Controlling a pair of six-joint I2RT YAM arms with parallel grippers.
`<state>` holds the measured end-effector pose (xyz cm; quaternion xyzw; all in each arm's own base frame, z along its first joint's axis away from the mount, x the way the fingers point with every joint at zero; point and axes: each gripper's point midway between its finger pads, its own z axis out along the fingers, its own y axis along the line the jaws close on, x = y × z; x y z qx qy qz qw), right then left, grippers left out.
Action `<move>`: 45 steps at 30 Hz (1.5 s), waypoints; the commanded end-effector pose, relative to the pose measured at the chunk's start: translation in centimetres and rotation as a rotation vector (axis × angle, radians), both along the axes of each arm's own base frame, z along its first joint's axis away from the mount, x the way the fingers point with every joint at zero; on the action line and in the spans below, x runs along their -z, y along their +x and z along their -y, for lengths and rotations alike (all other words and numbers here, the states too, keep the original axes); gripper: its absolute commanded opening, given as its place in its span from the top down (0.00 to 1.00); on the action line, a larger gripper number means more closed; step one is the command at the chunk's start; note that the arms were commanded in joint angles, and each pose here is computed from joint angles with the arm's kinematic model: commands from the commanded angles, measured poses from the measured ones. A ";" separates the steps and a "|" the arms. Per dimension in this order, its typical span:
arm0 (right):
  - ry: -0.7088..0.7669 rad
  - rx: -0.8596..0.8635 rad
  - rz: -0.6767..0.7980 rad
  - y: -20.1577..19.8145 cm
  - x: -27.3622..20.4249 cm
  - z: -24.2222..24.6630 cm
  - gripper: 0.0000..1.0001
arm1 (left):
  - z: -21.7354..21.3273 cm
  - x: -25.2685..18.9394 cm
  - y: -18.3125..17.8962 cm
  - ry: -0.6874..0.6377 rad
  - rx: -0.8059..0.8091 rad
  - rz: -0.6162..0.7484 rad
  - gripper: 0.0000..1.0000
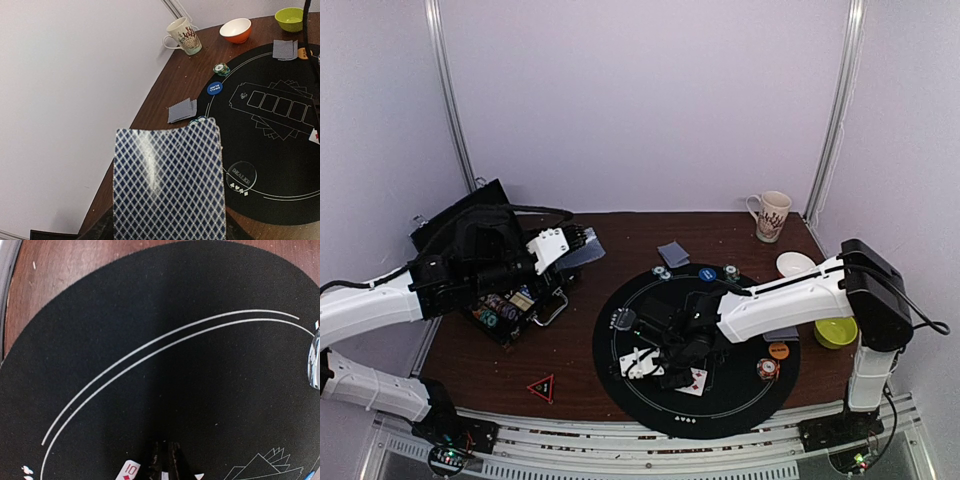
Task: Distribute texas hold em gaming equipment
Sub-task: Adjust the poker card in the community card area, then pick up the poker card from the face-down deck piles.
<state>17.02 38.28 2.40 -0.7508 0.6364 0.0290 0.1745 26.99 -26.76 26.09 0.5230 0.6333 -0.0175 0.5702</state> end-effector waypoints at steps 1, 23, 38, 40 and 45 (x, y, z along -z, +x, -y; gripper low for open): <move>-0.096 -0.022 0.025 -0.2 0.0 2.3 0.92 | 0.2 -2.3 0.5 -0.046 -0.012 0.045 0.45; -0.104 -0.157 -0.005 -2.5 -0.3 2.3 0.92 | 0.0 -2.0 0.5 -0.039 -0.017 0.045 0.45; 0.928 0.353 -0.064 6.9 -23.1 -4.1 0.00 | 0.3 -1.4 0.5 0.001 0.000 0.034 0.45; 1.070 0.456 -0.164 9.2 -26.4 -3.1 0.00 | 0.3 -1.4 0.5 0.007 0.006 0.034 0.45; 1.267 0.607 -0.478 13.9 -30.5 -2.6 0.00 | 0.9 -2.3 -0.5 -0.027 0.070 0.064 0.45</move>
